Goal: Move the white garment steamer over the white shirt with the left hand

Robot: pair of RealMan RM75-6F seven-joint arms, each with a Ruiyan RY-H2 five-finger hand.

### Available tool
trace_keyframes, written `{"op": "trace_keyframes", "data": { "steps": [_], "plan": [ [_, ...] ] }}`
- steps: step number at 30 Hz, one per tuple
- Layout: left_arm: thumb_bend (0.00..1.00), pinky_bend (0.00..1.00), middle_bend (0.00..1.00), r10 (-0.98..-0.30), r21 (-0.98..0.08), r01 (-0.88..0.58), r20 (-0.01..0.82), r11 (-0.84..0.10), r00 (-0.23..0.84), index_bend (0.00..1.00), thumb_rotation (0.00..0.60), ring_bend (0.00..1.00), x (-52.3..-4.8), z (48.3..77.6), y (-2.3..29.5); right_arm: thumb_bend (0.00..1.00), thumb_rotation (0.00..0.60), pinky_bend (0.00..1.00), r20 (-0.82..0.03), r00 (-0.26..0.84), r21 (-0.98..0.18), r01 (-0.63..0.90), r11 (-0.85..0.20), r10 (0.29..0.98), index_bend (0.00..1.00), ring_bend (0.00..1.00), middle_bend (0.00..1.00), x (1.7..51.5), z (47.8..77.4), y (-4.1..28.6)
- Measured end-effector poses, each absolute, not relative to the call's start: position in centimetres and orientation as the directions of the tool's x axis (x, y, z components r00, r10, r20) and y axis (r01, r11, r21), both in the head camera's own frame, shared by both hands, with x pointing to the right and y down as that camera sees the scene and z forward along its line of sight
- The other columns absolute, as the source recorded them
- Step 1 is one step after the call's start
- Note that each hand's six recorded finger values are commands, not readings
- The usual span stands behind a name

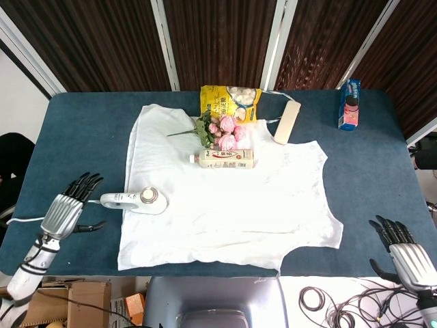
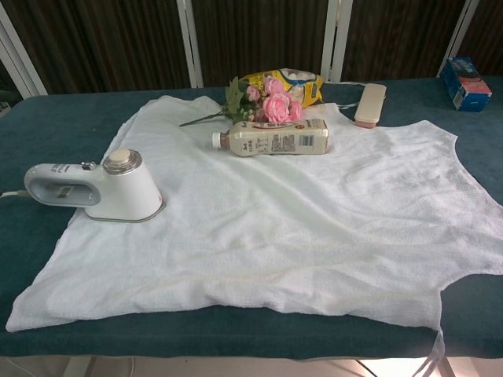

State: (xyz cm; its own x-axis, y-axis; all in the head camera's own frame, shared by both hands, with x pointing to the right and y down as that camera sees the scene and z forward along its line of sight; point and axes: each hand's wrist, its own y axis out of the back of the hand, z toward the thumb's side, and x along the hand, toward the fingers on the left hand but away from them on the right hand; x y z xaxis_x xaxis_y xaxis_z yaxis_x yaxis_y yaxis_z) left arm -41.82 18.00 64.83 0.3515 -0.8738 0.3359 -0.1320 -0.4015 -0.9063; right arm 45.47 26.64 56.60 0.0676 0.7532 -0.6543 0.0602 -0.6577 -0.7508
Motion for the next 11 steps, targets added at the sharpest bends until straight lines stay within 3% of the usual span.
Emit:
{"op": "trace_keyframes", "data": {
  "steps": [3, 6, 11],
  "plan": [
    [0.00, 0.17, 0.05, -0.899, -0.886, -0.212, 0.357, -0.412, 0.253, 0.00, 0.590, 0.00, -42.3, 63.0, 21.2, 0.31, 0.600, 0.00, -0.645, 0.067, -0.760, 0.058, -0.648, 0.762, 0.00, 0.00, 0.00, 45.4, 56.5, 26.5],
    [0.00, 0.16, 0.05, -0.909, -0.872, -0.264, 0.373, -0.412, 0.188, 0.00, 0.600, 0.00, -42.3, 61.8, 23.6, 0.31, 0.600, 0.00, -0.641, 0.063, -0.763, 0.056, -0.644, 0.765, 0.00, 0.00, 0.00, 45.3, 56.5, 26.4],
    [0.00, 0.15, 0.04, -0.915, -0.903, -0.153, 0.389, -0.402, 0.109, 0.00, 0.600, 0.00, -44.9, 60.3, 25.9, 0.31, 0.600, 0.00, -0.645, 0.065, -0.760, 0.047, -0.648, 0.762, 0.00, 0.00, 0.00, 45.2, 56.6, 26.5]
  ]
}}
